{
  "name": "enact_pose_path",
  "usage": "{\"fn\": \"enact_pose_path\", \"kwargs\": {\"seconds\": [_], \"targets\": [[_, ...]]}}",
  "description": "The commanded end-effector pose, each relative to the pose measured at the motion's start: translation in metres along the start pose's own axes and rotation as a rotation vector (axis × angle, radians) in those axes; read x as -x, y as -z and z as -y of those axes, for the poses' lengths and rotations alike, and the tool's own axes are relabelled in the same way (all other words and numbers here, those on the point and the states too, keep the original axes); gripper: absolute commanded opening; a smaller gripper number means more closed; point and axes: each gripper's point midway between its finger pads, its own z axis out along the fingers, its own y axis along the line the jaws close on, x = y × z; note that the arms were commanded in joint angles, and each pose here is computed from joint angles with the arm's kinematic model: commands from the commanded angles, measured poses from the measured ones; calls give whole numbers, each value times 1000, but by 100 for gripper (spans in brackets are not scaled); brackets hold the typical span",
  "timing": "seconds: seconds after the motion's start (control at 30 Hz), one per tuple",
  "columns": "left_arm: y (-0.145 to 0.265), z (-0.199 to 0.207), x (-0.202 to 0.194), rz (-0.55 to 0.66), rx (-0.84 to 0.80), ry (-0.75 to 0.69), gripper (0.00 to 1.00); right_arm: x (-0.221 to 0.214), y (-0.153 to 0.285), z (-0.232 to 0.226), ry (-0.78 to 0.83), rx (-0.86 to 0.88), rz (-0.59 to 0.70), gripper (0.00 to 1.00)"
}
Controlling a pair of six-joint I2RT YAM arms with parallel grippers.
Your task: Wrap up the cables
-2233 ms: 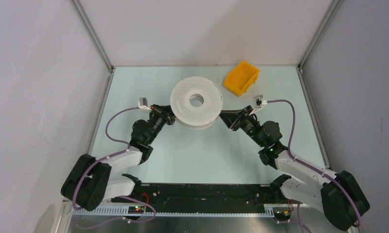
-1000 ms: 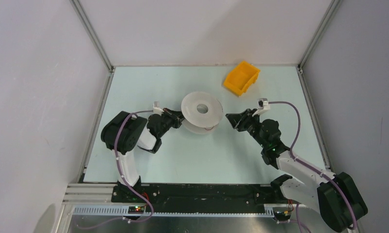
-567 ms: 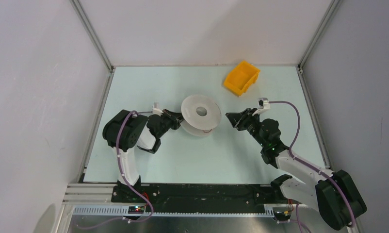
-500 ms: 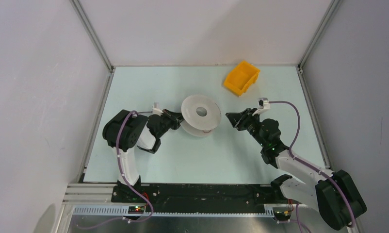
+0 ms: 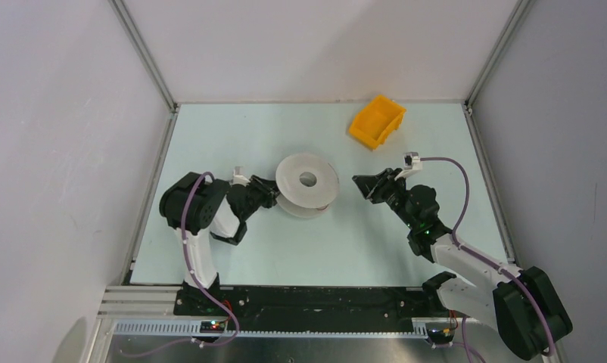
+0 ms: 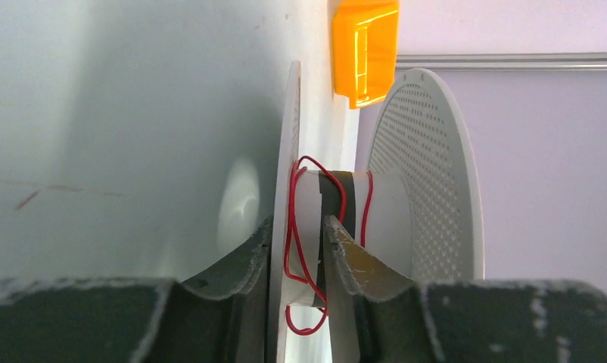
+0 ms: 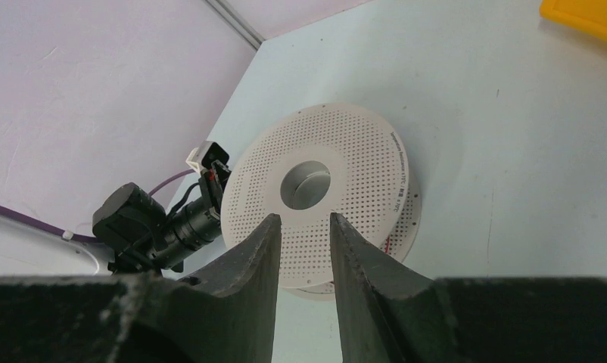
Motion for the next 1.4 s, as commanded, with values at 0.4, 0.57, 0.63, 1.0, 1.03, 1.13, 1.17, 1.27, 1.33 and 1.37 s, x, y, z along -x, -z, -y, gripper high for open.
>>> {"fn": "enact_pose_path", "kwargs": {"seconds": [0.4,0.57,0.63,1.0,1.03,1.13,1.17,1.27,1.33,1.37], "targets": [[36,11,22,122,-33,-24,45,-6,0,-1,-32,35,-45,32],[44,8,28,166,-18,-18,46,-9,1,3,-42,33,-65,31],[49,4,31,193,-3,-13,46,-10,1,5,-50,27,-75,31],[77,-9,48,329,51,47,45,-26,-4,17,-105,6,-134,29],[78,-8,49,337,46,46,45,-27,-4,17,-110,5,-138,29],[83,-4,51,348,36,43,44,-34,-6,22,-121,-6,-157,29],[85,-6,54,364,41,43,43,-38,-7,24,-128,-12,-169,29],[92,-6,62,412,44,46,43,-45,-9,27,-145,-14,-189,28],[95,-6,64,424,43,47,42,-50,-12,29,-165,-17,-206,28],[96,-5,64,425,42,46,43,-55,-14,32,-170,-20,-221,28]]}}
